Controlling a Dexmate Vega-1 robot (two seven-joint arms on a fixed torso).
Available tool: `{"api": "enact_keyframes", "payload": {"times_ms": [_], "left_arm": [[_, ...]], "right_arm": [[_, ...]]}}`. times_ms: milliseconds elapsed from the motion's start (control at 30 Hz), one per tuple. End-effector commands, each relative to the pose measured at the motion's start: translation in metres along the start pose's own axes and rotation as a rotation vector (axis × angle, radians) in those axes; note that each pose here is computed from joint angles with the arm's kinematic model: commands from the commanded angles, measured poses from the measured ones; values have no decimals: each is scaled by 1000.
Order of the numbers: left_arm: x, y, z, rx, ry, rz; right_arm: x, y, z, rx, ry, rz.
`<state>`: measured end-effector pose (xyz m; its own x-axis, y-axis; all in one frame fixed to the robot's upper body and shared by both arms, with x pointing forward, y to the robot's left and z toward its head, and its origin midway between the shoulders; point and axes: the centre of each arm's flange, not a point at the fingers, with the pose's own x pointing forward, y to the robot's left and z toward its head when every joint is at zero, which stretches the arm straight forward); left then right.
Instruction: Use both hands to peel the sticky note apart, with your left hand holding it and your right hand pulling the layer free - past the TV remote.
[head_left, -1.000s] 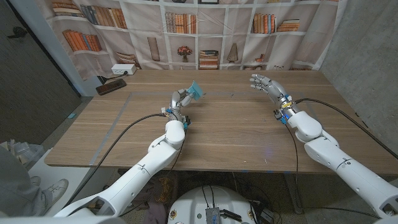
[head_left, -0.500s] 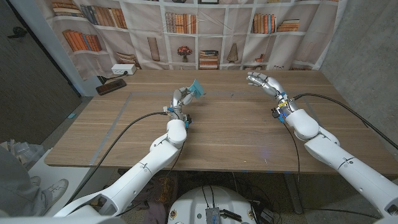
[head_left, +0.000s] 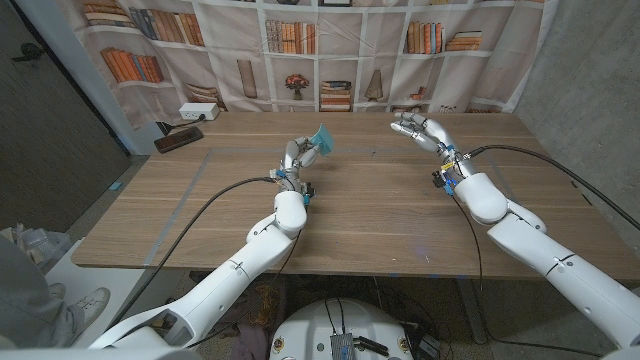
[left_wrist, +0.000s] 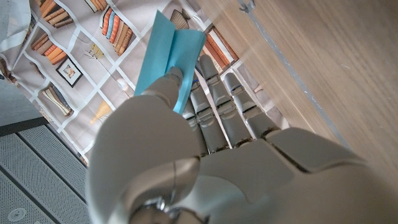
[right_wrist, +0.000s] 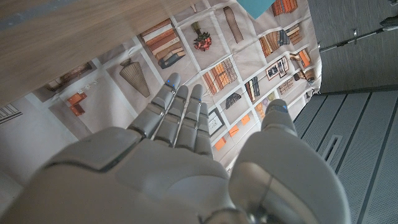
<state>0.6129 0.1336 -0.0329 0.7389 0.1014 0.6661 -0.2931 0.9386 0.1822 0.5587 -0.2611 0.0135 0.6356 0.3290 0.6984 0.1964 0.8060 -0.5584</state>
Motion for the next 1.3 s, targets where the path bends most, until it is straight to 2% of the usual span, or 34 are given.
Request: {"api": "enact_keyframes", "payload": {"times_ms": [33,233,500,733,900,1200,1300], "left_arm": [[-2,-11,7,10,-29,4],[-3,-13,9,-3,-33,13],[-4,-17,11,-29,-24,24],[-2,-18,15,-37,-37,31],[0,-22,16,-32,-43,25],[2,-24,21,-42,-59,26],[2,-26,21,-46,-62,25]], "right_arm": [[-4,9,17,-86,-9,-27],[-6,14,23,-115,-3,-58],[-5,13,24,-183,0,-83],[-6,16,26,-205,2,-79],[-6,18,33,-250,-10,-85],[-9,24,36,-289,2,-69],[-8,26,41,-342,15,-66]]}}
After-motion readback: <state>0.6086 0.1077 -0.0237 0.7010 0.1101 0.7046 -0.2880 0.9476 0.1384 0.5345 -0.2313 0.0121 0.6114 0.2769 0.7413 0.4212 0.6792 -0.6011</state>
